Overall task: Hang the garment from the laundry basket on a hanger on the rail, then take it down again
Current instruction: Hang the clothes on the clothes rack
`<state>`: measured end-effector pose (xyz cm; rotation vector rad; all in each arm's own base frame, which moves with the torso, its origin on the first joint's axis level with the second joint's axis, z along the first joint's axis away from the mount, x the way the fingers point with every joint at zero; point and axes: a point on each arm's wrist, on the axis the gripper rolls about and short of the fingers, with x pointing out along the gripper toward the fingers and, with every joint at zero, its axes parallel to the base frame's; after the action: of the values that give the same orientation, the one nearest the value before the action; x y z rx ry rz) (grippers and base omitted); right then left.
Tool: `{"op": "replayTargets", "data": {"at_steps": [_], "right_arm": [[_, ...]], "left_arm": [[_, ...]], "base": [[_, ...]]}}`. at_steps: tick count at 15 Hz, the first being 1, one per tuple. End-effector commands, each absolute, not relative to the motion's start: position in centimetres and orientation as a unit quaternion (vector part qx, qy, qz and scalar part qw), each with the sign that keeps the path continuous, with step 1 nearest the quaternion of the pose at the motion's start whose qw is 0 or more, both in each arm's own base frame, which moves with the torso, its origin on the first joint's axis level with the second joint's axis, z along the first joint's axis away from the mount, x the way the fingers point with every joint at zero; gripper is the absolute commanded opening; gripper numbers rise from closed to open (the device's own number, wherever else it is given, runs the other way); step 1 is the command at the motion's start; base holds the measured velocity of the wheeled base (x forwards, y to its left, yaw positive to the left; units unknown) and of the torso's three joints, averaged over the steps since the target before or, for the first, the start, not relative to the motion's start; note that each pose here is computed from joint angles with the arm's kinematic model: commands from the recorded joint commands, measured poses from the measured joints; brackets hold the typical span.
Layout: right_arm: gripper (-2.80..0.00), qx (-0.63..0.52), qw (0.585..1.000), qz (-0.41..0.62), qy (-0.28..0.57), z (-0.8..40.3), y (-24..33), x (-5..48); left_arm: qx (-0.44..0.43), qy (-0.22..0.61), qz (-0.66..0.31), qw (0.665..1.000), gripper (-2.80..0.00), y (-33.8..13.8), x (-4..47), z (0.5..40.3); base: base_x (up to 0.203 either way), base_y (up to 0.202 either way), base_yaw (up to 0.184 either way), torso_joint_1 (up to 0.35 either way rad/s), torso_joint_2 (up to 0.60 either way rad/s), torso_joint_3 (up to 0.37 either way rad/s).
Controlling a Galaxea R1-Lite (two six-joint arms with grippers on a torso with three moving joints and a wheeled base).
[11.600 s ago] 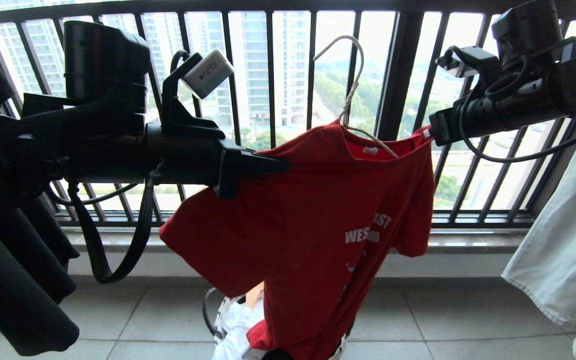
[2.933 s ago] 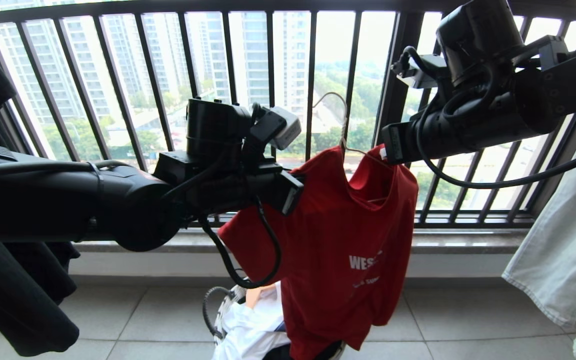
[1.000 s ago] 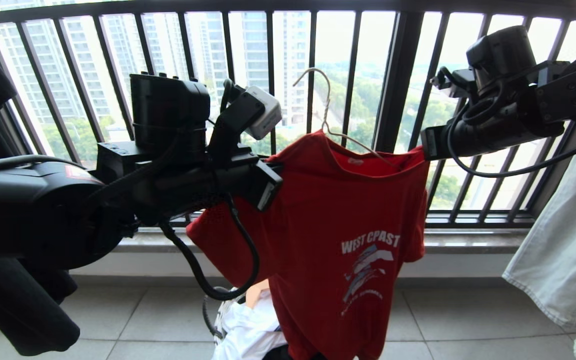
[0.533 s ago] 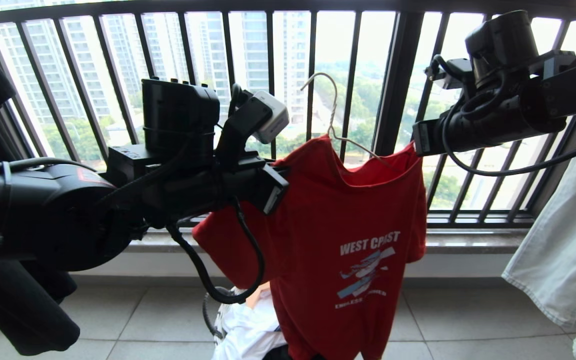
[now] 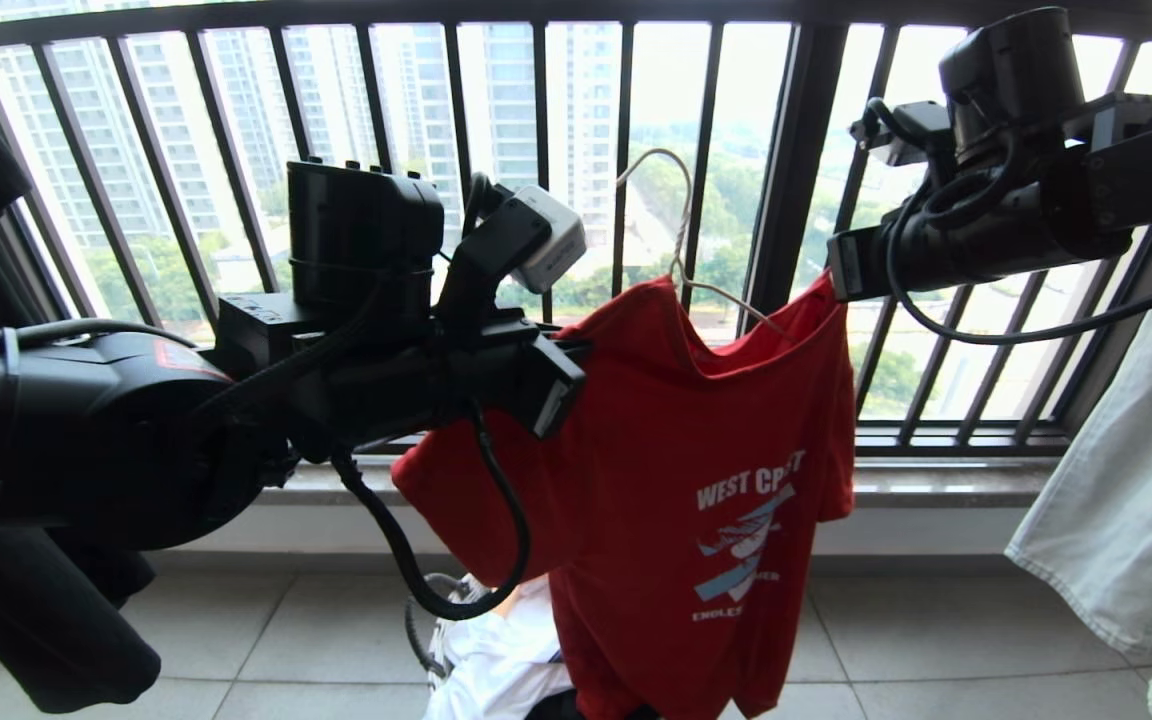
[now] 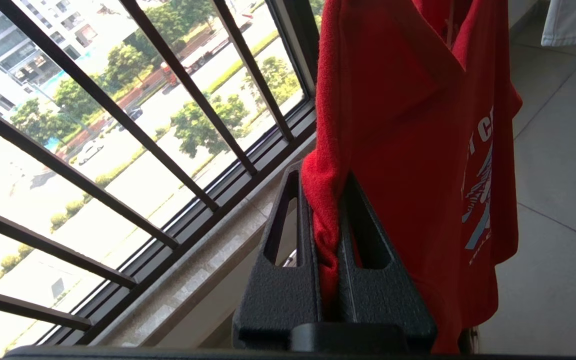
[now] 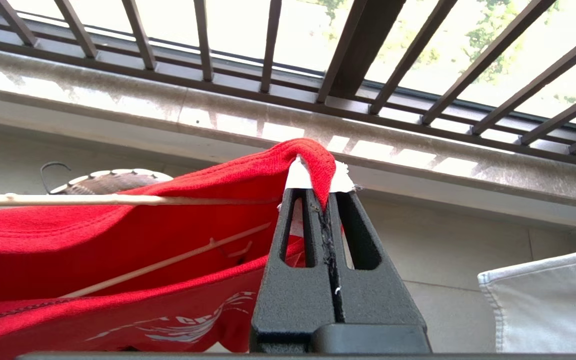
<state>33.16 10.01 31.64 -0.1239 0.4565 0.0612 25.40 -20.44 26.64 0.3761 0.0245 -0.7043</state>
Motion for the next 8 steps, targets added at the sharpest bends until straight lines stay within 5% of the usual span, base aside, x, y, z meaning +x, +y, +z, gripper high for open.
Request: {"op": "replayTargets", "data": {"at_steps": [1, 8], "right_arm": [[-2.8, -0.065, 0.97, 0.023, 0.231, 31.4, 9.6, 33.5], [-2.8, -0.077, 0.974, 0.025, 0.212, 31.5, 10.2, 33.8]], "left_arm": [[0.175, 0.002, -0.342, 0.923, -2.8, -20.0, 24.9, 27.4], [0.18, 0.016, -0.344, 0.921, -2.8, -20.7, 25.6, 26.4]], "base": [[0.0, 0.0, 0.0, 0.0, 0.0, 0.0], [0.0, 0.0, 0.0, 0.0, 0.0, 0.0]]}}
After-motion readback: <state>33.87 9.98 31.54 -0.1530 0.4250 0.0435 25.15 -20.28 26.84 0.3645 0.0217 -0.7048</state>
